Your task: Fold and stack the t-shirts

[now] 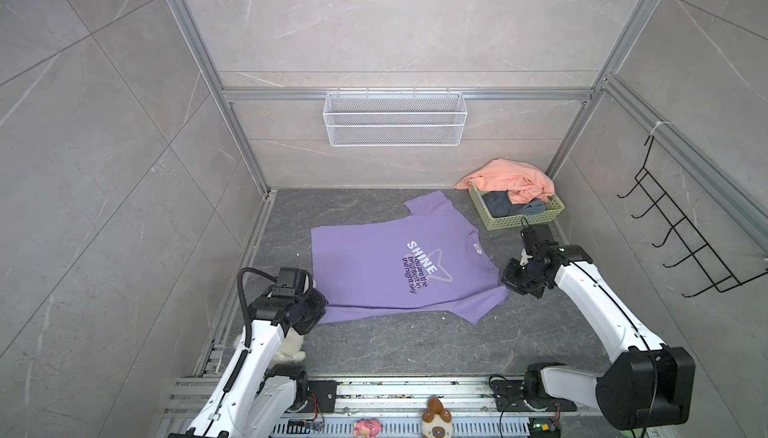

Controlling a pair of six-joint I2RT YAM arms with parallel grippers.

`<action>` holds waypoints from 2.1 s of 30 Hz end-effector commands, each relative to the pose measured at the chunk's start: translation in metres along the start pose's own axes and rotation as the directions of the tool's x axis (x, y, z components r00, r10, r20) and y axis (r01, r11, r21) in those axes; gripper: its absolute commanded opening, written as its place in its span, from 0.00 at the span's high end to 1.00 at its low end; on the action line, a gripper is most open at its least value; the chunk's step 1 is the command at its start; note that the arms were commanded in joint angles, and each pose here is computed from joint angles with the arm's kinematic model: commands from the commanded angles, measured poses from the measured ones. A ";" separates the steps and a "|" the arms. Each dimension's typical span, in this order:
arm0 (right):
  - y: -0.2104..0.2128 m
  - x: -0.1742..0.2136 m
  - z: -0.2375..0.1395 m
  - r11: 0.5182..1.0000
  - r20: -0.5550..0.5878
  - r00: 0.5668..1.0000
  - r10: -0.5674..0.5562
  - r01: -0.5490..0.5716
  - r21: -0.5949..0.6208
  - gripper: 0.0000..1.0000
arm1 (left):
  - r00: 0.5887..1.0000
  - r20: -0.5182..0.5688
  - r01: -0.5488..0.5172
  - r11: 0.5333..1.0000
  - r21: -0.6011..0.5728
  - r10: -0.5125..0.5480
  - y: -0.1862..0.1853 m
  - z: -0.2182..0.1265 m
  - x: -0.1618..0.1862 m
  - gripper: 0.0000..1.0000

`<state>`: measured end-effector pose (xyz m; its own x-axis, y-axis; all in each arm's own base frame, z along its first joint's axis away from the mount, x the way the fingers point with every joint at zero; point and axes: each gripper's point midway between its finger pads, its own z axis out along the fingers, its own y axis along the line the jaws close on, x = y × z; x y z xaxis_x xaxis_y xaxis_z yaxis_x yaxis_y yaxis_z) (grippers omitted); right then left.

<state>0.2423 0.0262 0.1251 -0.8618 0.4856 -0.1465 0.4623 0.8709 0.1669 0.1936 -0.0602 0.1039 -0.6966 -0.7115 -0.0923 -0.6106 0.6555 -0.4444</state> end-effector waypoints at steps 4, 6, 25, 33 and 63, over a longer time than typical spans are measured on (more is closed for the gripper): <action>-0.024 -0.005 -0.014 0.986 0.003 1.000 -0.018 0.017 0.167 0.59 | 0.997 -0.071 -0.021 0.998 -0.065 0.016 -0.001 -0.001 0.003 0.77; -0.011 -0.017 -0.022 0.993 0.033 0.999 -0.005 0.001 0.117 0.59 | 0.997 -0.076 -0.027 0.997 -0.068 0.022 -0.007 -0.001 -0.001 0.71; 0.064 0.048 0.025 0.960 -0.147 0.989 -0.026 -0.017 -0.280 0.69 | 0.993 -0.043 -0.102 0.991 0.090 0.107 -0.079 0.024 -0.035 0.55; 0.049 0.099 0.056 0.969 -0.222 0.972 -0.074 0.018 -0.246 0.69 | 0.986 -0.106 -0.127 0.990 0.054 0.132 -0.088 0.061 -0.033 0.55; 0.058 0.123 0.071 0.956 -0.227 0.928 -0.294 0.291 -0.049 0.66 | 0.982 -0.060 -0.186 0.952 -0.243 0.177 -0.018 0.044 -0.033 0.54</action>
<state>0.1713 0.1524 0.0413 -0.9770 0.2011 0.0713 0.2126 0.9468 0.2416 0.2586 -0.0786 0.0764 -0.8081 -0.5839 -0.0778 -0.5433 0.7897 -0.2849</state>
